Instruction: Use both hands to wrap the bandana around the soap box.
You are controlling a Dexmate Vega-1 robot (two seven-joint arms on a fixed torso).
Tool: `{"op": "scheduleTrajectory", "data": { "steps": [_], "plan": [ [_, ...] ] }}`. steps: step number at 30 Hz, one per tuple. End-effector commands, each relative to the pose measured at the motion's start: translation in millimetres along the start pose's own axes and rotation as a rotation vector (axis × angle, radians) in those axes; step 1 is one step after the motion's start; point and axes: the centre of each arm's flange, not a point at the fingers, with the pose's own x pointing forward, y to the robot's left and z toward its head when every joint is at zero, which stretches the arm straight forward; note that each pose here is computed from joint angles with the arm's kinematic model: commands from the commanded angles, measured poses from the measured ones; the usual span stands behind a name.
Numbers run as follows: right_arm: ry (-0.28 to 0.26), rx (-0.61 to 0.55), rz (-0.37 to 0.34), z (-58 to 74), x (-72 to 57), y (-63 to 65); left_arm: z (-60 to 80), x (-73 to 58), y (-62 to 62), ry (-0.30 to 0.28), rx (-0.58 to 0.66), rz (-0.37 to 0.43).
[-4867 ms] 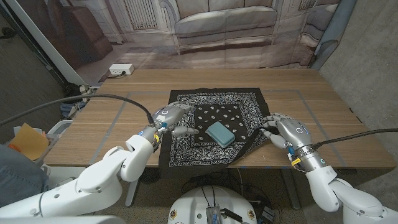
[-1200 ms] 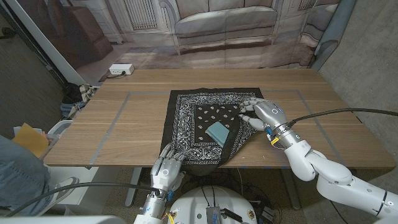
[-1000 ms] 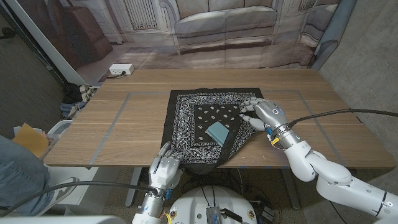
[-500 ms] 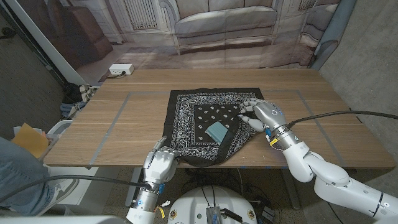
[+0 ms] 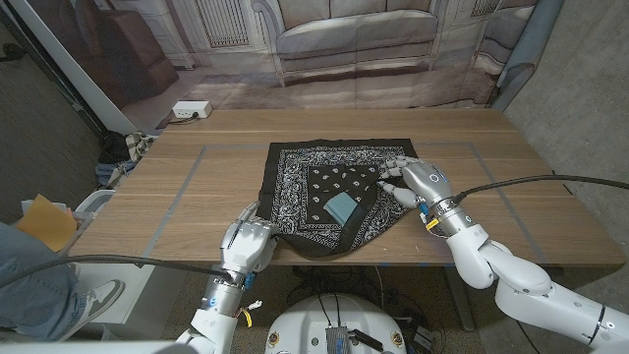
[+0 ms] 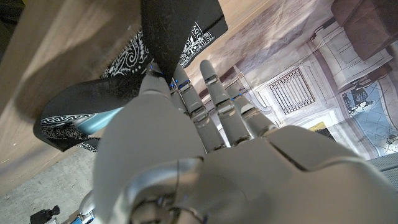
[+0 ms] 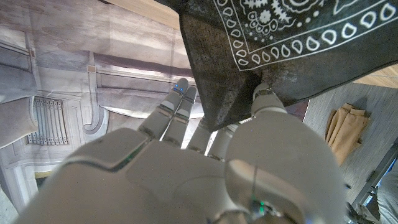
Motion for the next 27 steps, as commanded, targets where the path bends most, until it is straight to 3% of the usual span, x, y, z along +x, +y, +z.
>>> {"op": "scheduleTrajectory", "data": {
  "steps": [1,15,22,27],
  "plan": [
    [0.029,0.007,-0.014,-5.7,-0.2,-10.7,-11.8,27.5,18.6,0.003,-0.028,0.023],
    [0.033,0.013,-0.033,-15.9,13.0,-36.8,-21.3,68.0,36.9,0.018,-0.183,0.072],
    [0.035,0.011,-0.028,-23.0,25.5,-47.8,-27.6,91.4,41.3,0.048,-0.270,0.042],
    [0.036,0.011,-0.018,-27.2,38.3,-51.8,-34.6,112.5,37.4,0.088,-0.341,0.001]
  ]
}}
